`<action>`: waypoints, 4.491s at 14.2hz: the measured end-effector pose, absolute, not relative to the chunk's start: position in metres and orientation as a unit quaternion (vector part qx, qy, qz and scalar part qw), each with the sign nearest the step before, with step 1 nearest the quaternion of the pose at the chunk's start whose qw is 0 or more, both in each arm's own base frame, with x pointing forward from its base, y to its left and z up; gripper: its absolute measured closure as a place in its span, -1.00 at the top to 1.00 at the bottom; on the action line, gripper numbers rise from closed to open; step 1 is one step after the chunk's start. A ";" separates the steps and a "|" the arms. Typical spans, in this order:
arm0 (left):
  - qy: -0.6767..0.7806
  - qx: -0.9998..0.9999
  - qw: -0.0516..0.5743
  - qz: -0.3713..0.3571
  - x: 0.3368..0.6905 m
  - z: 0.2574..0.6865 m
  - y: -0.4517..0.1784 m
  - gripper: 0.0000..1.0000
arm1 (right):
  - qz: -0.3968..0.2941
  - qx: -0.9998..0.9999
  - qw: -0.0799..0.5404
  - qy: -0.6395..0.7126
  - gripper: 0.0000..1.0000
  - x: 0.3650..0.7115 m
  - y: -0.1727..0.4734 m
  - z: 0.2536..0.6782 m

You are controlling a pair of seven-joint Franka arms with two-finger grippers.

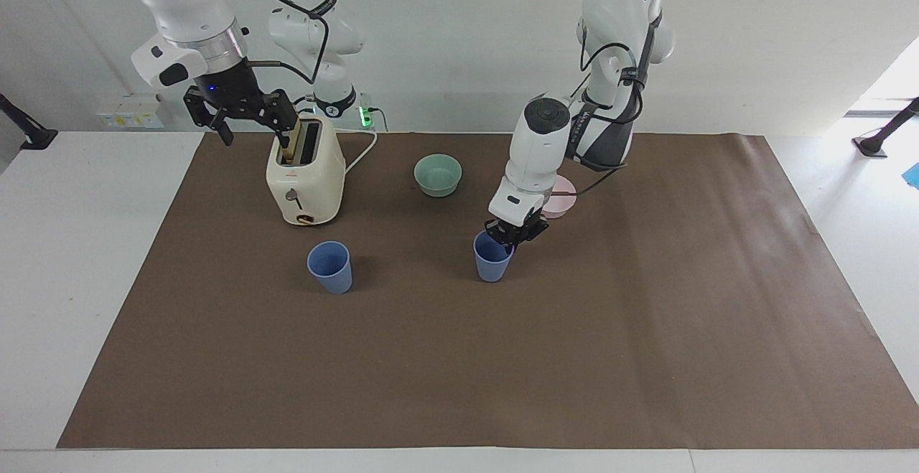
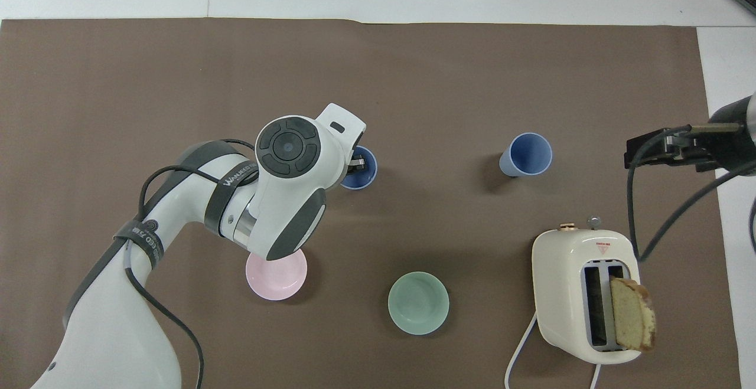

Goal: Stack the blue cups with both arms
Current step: 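Set the blue cup down above the pink bowl and open the left gripper, then return the left gripper to rest while the right gripper reaches the other cup, then grasp the second blue cup with the right gripper and carry it toward the first cup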

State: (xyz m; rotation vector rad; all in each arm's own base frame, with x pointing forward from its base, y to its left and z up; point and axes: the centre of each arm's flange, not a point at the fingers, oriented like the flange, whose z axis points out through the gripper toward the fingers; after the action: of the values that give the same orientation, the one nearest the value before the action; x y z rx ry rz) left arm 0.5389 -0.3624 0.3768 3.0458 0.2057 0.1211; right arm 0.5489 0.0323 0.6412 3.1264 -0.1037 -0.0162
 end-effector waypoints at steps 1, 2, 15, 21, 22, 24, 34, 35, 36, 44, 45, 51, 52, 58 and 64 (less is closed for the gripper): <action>0.067 0.996 0.043 0.040 0.539 0.376 -0.362 -0.82 | -0.005 0.999 0.007 -0.033 1.00 0.549 0.032 0.641; 0.069 0.996 0.045 0.042 0.539 0.375 -0.362 -0.65 | -0.006 0.999 0.007 -0.033 1.00 0.549 0.032 0.641; 0.111 0.989 0.037 0.094 0.596 0.499 -0.181 1.00 | -0.014 0.999 -0.003 -0.035 1.00 0.586 0.028 0.485; -0.003 0.998 0.005 0.066 0.598 0.512 -0.097 1.00 | -0.009 0.999 -0.015 -0.036 1.00 0.610 0.025 0.430; -0.026 0.998 0.001 0.059 0.596 0.516 -0.083 1.00 | -0.010 0.999 -0.016 -0.036 1.00 0.614 0.025 0.420; -0.063 0.997 -0.004 0.050 0.589 0.529 -0.059 1.00 | -0.016 0.999 -0.019 -0.037 1.00 0.618 0.025 0.402; -0.092 0.994 -0.012 0.053 0.542 0.635 -0.038 1.00 | -0.037 0.999 -0.027 -0.028 0.49 0.624 0.037 0.344; -0.091 0.994 -0.012 0.050 0.538 0.642 -0.037 1.00 | -0.037 0.999 -0.027 -0.025 0.26 0.624 0.041 0.344; -0.091 0.995 -0.012 0.047 0.534 0.648 -0.037 1.00 | -0.037 0.999 -0.027 -0.024 0.00 0.624 0.044 0.345; -0.086 0.995 0.006 0.048 0.523 0.676 -0.037 1.00 | -0.041 0.998 -0.025 -0.034 -0.93 0.633 0.050 0.384; -0.078 0.996 0.010 0.047 0.523 0.675 -0.038 1.00 | -0.044 0.998 -0.024 -0.039 -0.93 0.635 0.051 0.397; -0.056 0.997 0.015 0.041 0.523 0.672 -0.039 1.00 | -0.019 0.997 -0.040 -0.067 -0.93 0.639 0.118 0.470; -0.056 0.998 0.015 0.035 0.522 0.671 -0.039 1.00 | -0.014 0.997 -0.042 -0.064 -0.93 0.636 0.137 0.475; -0.057 0.998 0.015 0.022 0.519 0.668 -0.039 1.00 | 0.004 0.997 -0.037 -0.066 -0.93 0.613 0.235 0.495; -0.056 0.998 0.015 0.025 0.519 0.670 -0.038 1.00 | 0.021 0.995 -0.051 -0.078 -0.93 0.590 0.303 0.520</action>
State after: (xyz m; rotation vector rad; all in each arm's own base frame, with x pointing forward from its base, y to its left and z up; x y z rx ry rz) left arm 0.5192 -0.0381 0.6703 3.1053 -0.1738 0.0764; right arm 0.5905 0.3028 0.5197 3.2338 -0.2529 0.0683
